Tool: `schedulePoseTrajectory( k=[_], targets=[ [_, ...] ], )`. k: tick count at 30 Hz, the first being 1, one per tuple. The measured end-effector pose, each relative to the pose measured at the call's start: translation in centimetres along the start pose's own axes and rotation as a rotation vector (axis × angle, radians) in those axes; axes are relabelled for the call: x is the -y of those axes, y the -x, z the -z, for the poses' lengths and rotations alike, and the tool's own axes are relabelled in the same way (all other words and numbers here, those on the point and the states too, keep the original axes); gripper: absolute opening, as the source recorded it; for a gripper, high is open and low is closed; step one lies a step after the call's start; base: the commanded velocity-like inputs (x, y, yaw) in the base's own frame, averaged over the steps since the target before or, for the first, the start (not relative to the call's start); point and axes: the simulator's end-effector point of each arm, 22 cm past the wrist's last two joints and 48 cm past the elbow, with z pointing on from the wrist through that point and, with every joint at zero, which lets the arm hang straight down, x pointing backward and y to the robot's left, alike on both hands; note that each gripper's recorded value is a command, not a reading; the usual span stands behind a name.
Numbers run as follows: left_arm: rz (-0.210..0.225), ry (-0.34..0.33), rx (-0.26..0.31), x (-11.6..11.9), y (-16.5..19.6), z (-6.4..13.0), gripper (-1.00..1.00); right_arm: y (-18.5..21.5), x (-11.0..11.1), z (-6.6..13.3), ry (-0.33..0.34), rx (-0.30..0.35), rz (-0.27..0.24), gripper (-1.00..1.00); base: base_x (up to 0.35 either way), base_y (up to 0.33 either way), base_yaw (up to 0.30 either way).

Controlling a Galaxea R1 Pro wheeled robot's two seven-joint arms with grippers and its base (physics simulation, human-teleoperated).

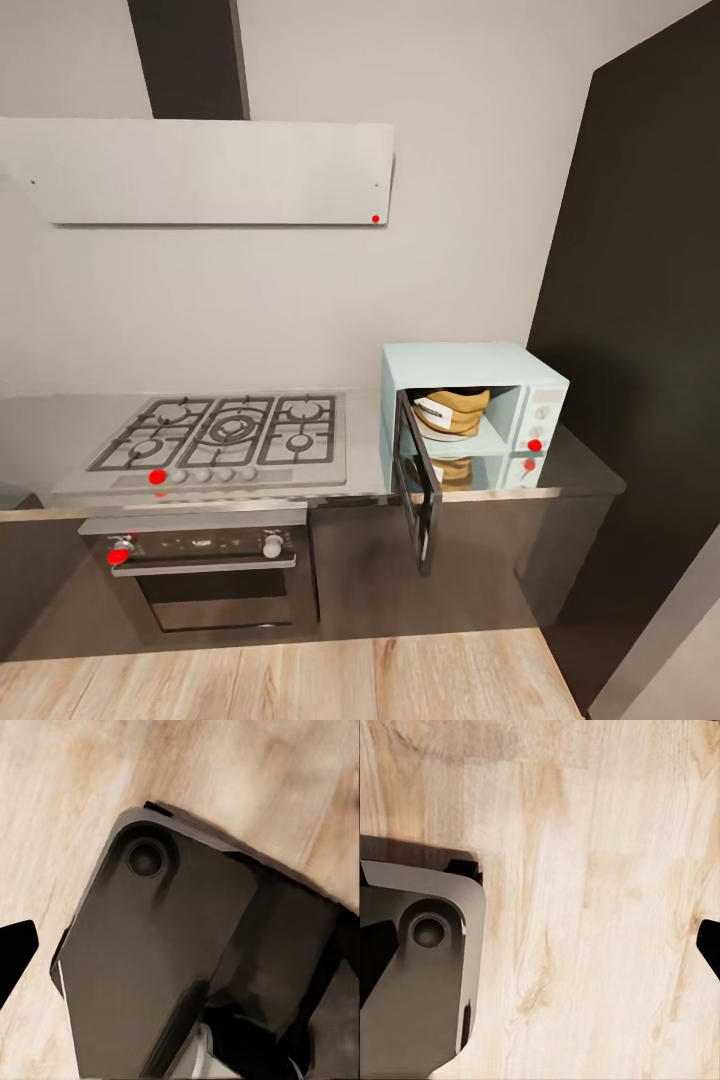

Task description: In the kitchen, take the popcorn bag from the countertop, put it into the microwave, and heat it until the popcorn is cooked so the cooked popcorn ends up inside the bag.

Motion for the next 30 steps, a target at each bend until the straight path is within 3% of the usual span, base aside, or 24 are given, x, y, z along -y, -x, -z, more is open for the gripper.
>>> schedulePoseTrajectory(
  k=[2,4,6,12,15,17,20,22,23,25,27,30],
  targets=[
    [-0.007,-0.059,0.109,2.9,6.6,0.2,1.00,-0.2,-0.1,0.0,0.001,-0.003,0.000,1.00,0.000,0.000,0.000],
    [-0.018,-0.119,0.147,5.8,11.7,1.2,1.00,-0.3,-0.1,0.0,0.000,-0.005,-0.001,1.00,0.000,0.000,0.000],
    [-0.034,-0.183,0.179,8.8,17.0,3.4,1.00,-0.4,0.0,0.0,-0.001,-0.006,-0.002,1.00,0.000,0.000,0.000],
    [-0.103,-0.373,0.346,18.2,32.7,14.5,1.00,-0.2,-0.2,0.0,0.002,-0.003,-0.002,1.00,0.000,0.000,0.000],
    [-0.163,-0.491,0.453,26.3,39.6,20.7,1.00,0.0,-0.5,0.0,0.005,0.005,-0.002,1.00,0.000,0.000,0.000],
    [-0.228,-0.578,0.543,32.8,44.0,26.2,1.00,0.0,-0.6,0.0,0.006,0.008,-0.002,1.00,0.000,0.000,0.000],
    [-0.277,-0.658,0.627,38.5,48.0,32.2,1.00,0.0,-0.8,-0.1,0.008,0.007,-0.004,1.00,0.000,0.000,0.000],
    [-0.293,-0.700,0.664,40.8,49.1,34.8,1.00,0.1,-0.7,0.0,0.007,0.008,-0.004,1.00,0.000,0.000,0.000],
    [-0.308,-0.714,0.668,41.5,48.9,35.3,1.00,0.1,-0.7,0.0,0.004,0.009,-0.004,1.00,0.000,0.000,0.000],
    [-0.398,-0.727,0.667,43.9,47.1,35.8,1.00,0.1,-0.4,0.0,-0.007,0.010,-0.002,1.00,0.000,0.000,0.000],
    [-0.518,-0.728,0.670,46.6,44.3,35.6,1.00,0.2,-0.2,-0.1,-0.018,0.011,0.000,1.00,0.000,0.000,0.000],
    [-0.558,-0.740,0.728,48.1,43.6,35.9,1.00,0.3,-0.1,0.0,-0.022,0.015,0.001,1.00,0.000,0.000,0.000]
  ],
)
